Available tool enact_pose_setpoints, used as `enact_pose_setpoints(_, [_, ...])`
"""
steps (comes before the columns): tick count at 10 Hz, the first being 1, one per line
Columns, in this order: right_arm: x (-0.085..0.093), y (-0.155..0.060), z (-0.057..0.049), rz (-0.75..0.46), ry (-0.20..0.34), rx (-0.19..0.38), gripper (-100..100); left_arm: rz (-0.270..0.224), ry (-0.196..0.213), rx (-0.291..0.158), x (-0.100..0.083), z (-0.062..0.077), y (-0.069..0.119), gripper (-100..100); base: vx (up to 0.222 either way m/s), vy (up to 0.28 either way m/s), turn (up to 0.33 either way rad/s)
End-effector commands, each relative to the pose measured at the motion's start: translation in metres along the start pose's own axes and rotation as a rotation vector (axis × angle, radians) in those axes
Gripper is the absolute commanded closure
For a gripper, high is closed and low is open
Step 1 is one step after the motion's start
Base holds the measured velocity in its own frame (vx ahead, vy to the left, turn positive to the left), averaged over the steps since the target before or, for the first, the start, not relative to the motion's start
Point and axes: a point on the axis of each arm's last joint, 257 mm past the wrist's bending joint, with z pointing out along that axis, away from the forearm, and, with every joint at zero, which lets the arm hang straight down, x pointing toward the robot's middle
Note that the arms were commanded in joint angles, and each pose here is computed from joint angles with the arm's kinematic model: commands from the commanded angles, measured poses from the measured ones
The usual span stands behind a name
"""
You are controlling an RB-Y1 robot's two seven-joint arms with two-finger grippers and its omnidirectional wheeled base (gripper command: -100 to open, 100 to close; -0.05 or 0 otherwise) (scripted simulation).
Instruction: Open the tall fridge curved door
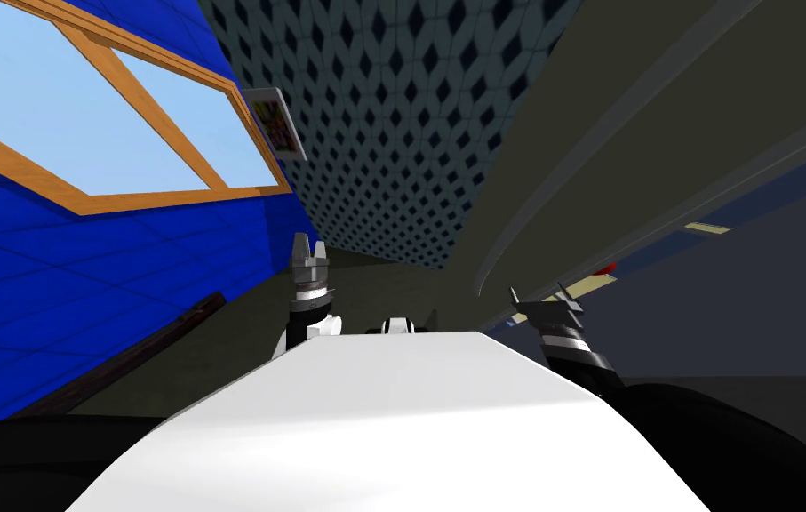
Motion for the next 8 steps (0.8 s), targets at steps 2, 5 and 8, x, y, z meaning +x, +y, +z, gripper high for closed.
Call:
enact_pose_setpoints(2, [-0.014,-0.018,-0.004,-0.029,-0.002,0.009,-100,0.000,0.000,0.000,0.000,0.000,0.000,0,0.053,0.037,-0.018])
enact_pose_setpoints(5, [-0.013,-0.019,-0.009,-0.036,0.014,-0.001,-100,0.000,0.000,0.000,0.000,0.000,0.000,0,0.015,0.016,-0.019])
enact_pose_setpoints(8, [-0.012,-0.015,-0.003,-0.025,-0.002,0.008,100,0.000,0.000,0.000,0.000,0.000,0.000,0,-0.009,-0.021,0.011])
